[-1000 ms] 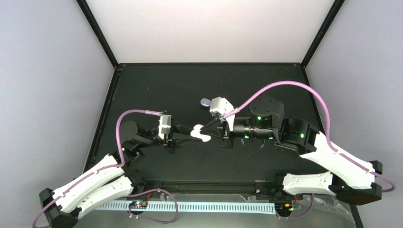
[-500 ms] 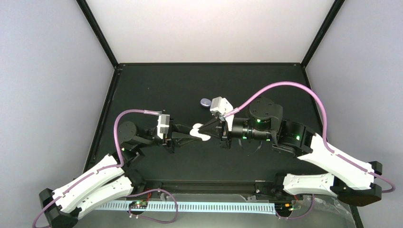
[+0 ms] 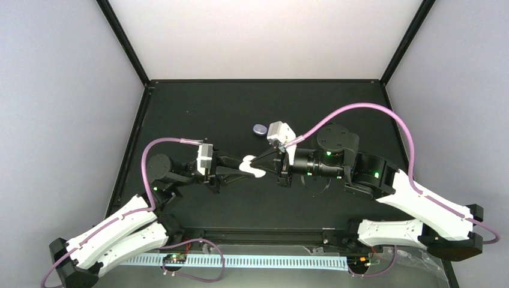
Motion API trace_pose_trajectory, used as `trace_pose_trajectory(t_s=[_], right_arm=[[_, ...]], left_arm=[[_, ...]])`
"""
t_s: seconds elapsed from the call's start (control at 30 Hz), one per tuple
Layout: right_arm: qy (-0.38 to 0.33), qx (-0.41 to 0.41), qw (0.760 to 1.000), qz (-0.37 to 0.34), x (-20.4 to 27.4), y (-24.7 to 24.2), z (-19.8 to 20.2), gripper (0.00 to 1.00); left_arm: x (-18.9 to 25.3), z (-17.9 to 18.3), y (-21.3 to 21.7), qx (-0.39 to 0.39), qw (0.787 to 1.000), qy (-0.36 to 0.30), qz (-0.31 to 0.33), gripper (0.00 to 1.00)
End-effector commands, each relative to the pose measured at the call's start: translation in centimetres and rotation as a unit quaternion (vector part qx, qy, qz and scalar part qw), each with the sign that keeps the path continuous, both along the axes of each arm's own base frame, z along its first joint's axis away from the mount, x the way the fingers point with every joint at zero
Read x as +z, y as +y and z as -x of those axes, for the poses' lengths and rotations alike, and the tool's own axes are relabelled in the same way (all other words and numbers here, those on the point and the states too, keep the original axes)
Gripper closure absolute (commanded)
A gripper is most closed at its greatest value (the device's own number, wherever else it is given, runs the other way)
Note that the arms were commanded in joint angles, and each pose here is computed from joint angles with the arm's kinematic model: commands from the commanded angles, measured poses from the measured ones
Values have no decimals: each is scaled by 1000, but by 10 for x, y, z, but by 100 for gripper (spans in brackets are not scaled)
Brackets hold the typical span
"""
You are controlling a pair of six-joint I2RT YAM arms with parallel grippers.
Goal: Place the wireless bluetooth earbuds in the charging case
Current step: Adjust the earbud with the charging case.
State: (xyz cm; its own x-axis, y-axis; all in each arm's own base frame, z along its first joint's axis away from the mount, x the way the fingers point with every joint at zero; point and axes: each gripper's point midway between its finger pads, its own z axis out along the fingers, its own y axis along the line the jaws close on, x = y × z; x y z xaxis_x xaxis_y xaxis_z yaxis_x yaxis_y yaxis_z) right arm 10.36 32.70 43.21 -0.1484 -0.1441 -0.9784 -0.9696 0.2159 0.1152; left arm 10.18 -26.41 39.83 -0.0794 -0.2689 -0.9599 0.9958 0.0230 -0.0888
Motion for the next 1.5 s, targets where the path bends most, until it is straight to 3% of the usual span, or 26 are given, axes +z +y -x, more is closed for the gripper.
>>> trace_pose_trajectory(t_s=[0.0,1.3,1.47], right_arm=[[4,1,1000,2,-4,1,0,99],[50,74,992,93,-46,26,15,99],[34,63,995,74,-28,18,14,80]], left_arm=[[33,10,9,-3,999,-31,42,98],[43,15,12,-9,998,-46,50,98],[38,13,11,-5,998,-43,46,98]])
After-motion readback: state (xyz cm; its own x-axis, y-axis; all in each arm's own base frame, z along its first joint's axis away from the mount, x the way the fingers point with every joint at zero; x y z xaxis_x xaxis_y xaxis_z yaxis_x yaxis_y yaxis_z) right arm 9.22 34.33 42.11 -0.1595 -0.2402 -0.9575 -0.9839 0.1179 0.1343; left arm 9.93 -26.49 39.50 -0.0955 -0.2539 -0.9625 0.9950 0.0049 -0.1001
